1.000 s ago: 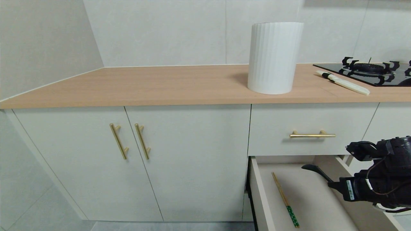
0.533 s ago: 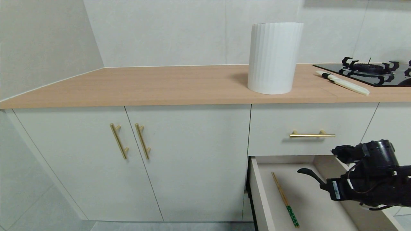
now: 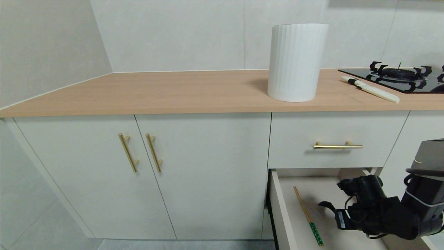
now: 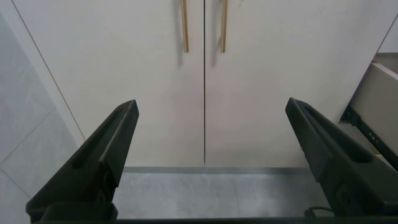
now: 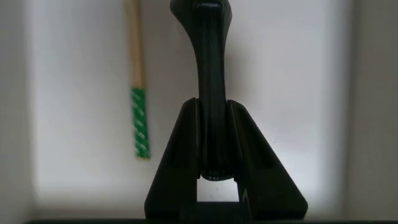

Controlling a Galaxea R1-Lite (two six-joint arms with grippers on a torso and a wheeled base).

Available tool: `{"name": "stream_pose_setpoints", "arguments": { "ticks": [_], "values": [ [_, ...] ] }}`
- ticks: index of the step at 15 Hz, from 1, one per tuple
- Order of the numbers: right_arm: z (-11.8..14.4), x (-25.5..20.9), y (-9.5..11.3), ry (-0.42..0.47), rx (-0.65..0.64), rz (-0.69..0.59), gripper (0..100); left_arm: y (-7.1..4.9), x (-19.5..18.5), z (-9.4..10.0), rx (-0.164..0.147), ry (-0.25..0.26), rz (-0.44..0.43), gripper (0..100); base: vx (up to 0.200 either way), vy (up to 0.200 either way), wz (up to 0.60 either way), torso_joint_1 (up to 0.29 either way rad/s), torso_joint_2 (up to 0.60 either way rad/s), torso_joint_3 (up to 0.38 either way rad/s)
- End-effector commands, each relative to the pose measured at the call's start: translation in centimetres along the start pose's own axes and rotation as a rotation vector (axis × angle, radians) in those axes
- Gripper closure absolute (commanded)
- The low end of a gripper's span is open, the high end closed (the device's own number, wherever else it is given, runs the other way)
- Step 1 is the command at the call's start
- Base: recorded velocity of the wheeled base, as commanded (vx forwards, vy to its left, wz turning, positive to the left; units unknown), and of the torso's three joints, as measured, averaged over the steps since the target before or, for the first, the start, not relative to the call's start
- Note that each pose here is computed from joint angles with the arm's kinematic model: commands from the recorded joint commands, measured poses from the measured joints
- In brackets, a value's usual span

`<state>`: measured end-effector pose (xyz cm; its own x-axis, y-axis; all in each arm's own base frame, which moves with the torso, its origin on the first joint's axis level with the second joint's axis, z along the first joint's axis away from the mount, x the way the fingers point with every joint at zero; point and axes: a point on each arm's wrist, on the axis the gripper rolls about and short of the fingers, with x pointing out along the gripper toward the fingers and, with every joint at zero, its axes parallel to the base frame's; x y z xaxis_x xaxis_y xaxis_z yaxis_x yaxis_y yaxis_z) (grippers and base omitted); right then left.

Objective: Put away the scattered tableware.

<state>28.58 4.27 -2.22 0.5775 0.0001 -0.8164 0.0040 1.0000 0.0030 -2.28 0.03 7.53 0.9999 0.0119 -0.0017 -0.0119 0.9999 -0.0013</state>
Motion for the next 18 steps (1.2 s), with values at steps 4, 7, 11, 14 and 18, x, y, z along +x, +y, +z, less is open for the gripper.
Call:
{"name": "stream_pose_setpoints", "arguments": {
  "ticks": [4,7,11,14,18],
  "values": [
    [-1.2,2.2,0.1,0.027,-0.004,-0.013,100,0.0,0.0,0.0,0.000,0.000,0.000,0,0.000,0.000,0.00,0.000,0.00,0.000],
    [-1.1,2.6,0.1,0.000,0.000,-0.037,100,0.0,0.0,0.0,0.000,0.000,0.000,0,0.000,0.000,0.00,0.000,0.00,0.000],
    [-1.1,2.6,0.0,-0.001,0.005,-0.037,100,0.0,0.0,0.0,0.000,0.000,0.000,0,0.000,0.000,0.00,0.000,0.00,0.000],
    [-1.0,2.5,0.0,-0.003,0.009,-0.039,0,0.0,0.0,0.0,0.000,0.000,0.000,0,0.000,0.000,0.00,0.000,0.00,0.000],
    [-1.0,2.4,0.0,-0.006,0.011,-0.038,0,0.0,0.0,0.0,0.000,0.000,0.000,0,0.000,0.000,0.00,0.000,0.00,0.000]
  ]
}}
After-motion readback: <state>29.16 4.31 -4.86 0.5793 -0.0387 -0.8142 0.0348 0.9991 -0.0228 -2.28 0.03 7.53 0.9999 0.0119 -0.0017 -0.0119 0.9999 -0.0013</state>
